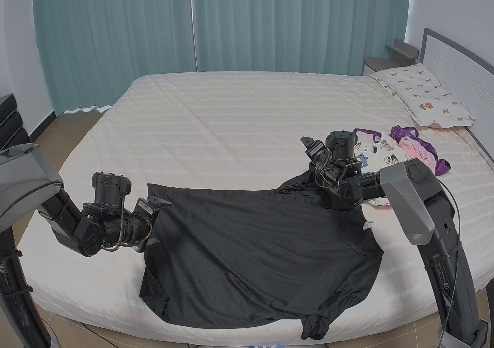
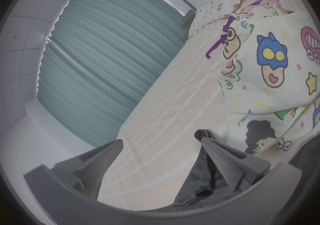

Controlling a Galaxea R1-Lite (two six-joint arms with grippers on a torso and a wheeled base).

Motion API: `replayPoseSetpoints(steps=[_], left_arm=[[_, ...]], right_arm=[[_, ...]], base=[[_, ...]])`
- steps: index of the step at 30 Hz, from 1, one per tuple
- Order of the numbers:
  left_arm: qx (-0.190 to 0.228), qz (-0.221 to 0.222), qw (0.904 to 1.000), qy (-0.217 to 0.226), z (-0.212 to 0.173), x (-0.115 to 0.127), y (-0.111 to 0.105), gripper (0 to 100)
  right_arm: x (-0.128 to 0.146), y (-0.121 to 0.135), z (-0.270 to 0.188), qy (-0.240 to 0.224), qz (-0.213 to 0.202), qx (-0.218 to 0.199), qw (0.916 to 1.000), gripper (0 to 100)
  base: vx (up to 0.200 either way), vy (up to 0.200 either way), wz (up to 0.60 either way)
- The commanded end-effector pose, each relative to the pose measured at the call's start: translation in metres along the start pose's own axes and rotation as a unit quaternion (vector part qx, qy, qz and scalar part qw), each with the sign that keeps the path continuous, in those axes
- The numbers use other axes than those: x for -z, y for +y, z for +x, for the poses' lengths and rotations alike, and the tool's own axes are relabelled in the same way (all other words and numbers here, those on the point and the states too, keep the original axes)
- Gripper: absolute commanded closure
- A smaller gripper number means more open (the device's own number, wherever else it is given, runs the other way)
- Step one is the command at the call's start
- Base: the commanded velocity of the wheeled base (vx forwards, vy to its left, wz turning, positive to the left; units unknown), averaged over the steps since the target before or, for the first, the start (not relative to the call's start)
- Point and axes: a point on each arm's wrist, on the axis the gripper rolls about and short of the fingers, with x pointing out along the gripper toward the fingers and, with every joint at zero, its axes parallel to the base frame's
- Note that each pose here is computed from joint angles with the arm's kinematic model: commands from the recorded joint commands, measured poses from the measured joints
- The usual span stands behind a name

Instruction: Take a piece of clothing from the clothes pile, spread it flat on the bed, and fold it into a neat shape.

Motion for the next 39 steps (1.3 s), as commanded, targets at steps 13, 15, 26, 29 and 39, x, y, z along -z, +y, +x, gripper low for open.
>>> replayPoseSetpoints(steps=[13,15,26,29,39], left_arm=[[-0.004,-0.001,1.0000,0.001,0.000,0.001,0.002,0],[-0.004,-0.001,1.0000,0.001,0.000,0.001,0.002,0],[-0.010,-0.002,0.9999,0.003,0.006,0.001,0.006,0],[-0.010,-0.002,0.9999,0.003,0.006,0.001,0.006,0],[-0.012,-0.003,0.9999,0.004,0.006,0.001,0.007,0]], right_arm=[[0.044,0.000,-0.022,0.126,-0.025,0.050,0.9904,0],[0.047,-0.007,-0.018,0.132,-0.026,0.062,0.9890,0],[0.055,-0.017,0.001,0.124,-0.025,0.071,0.9894,100],[0.060,-0.024,0.002,0.139,-0.028,0.092,0.9856,100],[0.041,0.008,0.002,0.075,-0.012,-0.002,0.9971,100]], base=[[0.000,0.000,0.00],[0.000,0.000,0.00],[0.000,0.000,0.00],[0.000,0.000,0.00],[0.000,0.000,0.00]])
